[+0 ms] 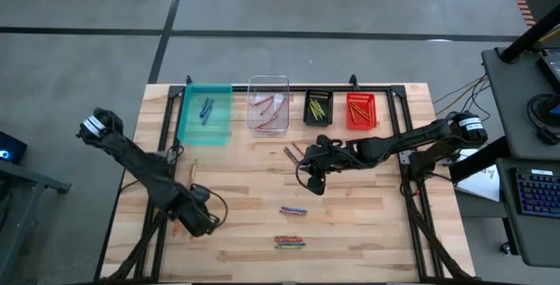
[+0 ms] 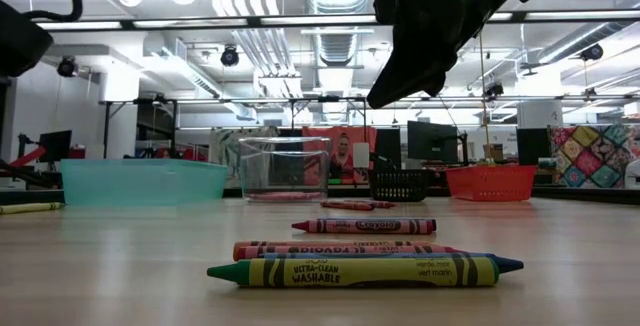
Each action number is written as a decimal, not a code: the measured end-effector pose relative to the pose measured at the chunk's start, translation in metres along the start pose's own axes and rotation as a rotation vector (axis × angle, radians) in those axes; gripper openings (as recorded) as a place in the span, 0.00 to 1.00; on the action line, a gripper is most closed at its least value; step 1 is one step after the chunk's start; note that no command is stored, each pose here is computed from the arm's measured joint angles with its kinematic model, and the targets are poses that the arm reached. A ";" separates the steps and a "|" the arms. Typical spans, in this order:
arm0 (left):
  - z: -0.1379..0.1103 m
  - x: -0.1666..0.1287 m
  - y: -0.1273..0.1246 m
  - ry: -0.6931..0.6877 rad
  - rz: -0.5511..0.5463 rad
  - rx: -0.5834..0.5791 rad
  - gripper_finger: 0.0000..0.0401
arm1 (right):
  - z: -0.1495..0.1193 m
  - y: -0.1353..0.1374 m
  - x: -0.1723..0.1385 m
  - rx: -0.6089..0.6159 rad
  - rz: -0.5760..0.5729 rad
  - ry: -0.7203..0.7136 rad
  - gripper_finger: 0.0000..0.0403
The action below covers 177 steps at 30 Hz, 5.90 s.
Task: Sort crayons
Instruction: Put the orange crayon into the orange bin
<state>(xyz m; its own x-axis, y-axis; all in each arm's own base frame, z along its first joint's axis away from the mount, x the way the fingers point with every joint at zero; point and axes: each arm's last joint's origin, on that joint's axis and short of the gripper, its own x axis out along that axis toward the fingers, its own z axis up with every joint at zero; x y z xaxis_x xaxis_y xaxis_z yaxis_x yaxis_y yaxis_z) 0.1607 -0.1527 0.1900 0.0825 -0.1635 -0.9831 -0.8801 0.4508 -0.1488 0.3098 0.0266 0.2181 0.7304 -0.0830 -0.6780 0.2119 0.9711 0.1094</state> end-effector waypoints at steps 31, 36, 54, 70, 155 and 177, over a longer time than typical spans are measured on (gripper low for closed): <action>-0.018 0.058 -0.018 -0.077 0.284 -0.025 0.33 | -0.004 0.012 -0.002 -0.098 0.037 0.008 0.15; -0.018 0.059 -0.019 -0.086 0.268 -0.022 0.27 | -0.006 0.018 -0.003 -0.111 0.050 0.009 0.15; -0.016 0.019 -0.056 -0.393 -0.029 0.147 0.01 | -0.016 0.021 -0.003 -0.204 0.051 0.066 0.15; 0.029 -0.098 -0.111 -1.112 -0.372 0.879 0.00 | -0.029 0.043 0.000 -0.263 0.190 -0.257 0.15; 0.097 -0.109 -0.082 -1.495 -0.410 0.821 0.40 | 0.016 -0.109 -0.042 0.068 -0.335 -0.200 0.04; 0.100 -0.123 -0.067 -1.589 -0.183 0.750 0.40 | -0.031 -0.273 -0.053 0.767 -0.610 0.627 0.04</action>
<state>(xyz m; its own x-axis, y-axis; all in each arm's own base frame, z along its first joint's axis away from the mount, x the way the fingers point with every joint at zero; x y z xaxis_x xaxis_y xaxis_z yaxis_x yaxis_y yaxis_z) 0.2565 -0.0750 0.3107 0.8804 0.4735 -0.0254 -0.4622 0.8689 0.1773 0.1929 -0.2276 0.2013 -0.0319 -0.1561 -0.9872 0.9117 0.4002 -0.0928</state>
